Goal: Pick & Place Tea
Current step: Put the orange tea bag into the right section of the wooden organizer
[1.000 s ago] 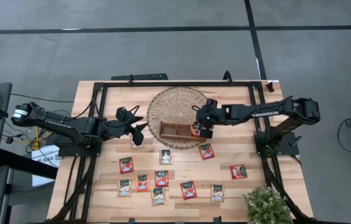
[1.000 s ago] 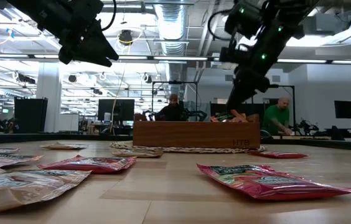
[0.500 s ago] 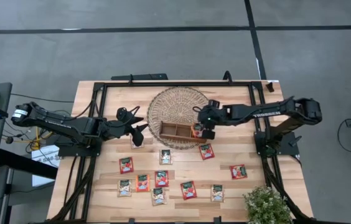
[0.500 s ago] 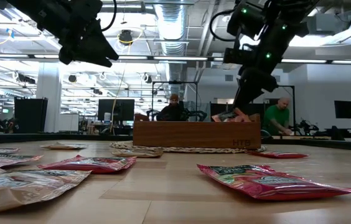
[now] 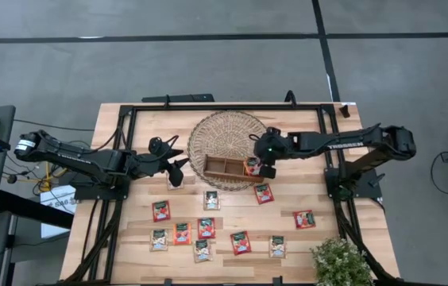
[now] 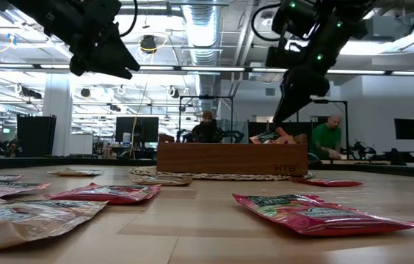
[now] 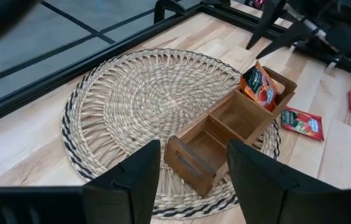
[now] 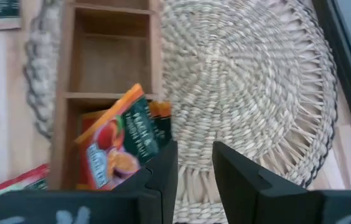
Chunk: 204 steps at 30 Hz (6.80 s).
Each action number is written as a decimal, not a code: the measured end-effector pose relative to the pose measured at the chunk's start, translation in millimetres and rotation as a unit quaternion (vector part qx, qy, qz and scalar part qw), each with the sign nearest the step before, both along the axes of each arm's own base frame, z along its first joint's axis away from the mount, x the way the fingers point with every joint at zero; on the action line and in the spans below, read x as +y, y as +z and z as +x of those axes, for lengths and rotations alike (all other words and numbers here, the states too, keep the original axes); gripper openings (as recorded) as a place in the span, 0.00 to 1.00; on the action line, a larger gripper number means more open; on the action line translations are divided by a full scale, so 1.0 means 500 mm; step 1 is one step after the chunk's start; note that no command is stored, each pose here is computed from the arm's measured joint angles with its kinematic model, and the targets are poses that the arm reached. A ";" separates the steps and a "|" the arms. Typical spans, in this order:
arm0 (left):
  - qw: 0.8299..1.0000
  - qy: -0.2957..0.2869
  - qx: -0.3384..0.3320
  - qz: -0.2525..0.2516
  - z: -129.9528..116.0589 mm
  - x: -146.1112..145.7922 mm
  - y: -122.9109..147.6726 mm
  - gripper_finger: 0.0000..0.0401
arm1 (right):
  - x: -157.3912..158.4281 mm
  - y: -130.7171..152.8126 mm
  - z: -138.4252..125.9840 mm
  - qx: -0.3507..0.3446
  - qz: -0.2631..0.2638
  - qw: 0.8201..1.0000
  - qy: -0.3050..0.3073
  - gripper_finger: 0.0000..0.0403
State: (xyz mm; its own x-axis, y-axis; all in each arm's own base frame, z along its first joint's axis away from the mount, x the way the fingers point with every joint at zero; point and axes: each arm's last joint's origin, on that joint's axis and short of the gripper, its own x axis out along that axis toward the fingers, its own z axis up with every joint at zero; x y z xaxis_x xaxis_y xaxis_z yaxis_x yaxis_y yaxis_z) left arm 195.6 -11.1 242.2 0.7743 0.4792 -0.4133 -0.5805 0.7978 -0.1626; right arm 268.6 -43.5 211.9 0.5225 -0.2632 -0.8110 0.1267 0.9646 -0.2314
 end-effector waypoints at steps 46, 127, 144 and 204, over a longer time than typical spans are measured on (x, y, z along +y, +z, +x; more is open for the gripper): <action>1.000 -0.001 0.005 0.003 -0.001 0.000 -0.001 0.44 | -0.053 -0.010 -0.016 -0.005 0.140 0.989 0.037 0.23; 1.000 0.000 -0.001 0.000 0.000 0.000 0.000 0.44 | -0.075 -0.021 -0.026 -0.031 0.215 0.976 0.024 0.00; 1.000 -0.001 0.001 0.002 0.000 0.000 0.000 0.44 | -0.068 0.014 -0.040 -0.067 0.212 0.975 -0.018 0.00; 1.000 -0.001 0.001 0.003 0.000 0.000 0.000 0.44 | 0.073 -0.044 -0.081 -0.126 0.143 0.972 -0.139 0.00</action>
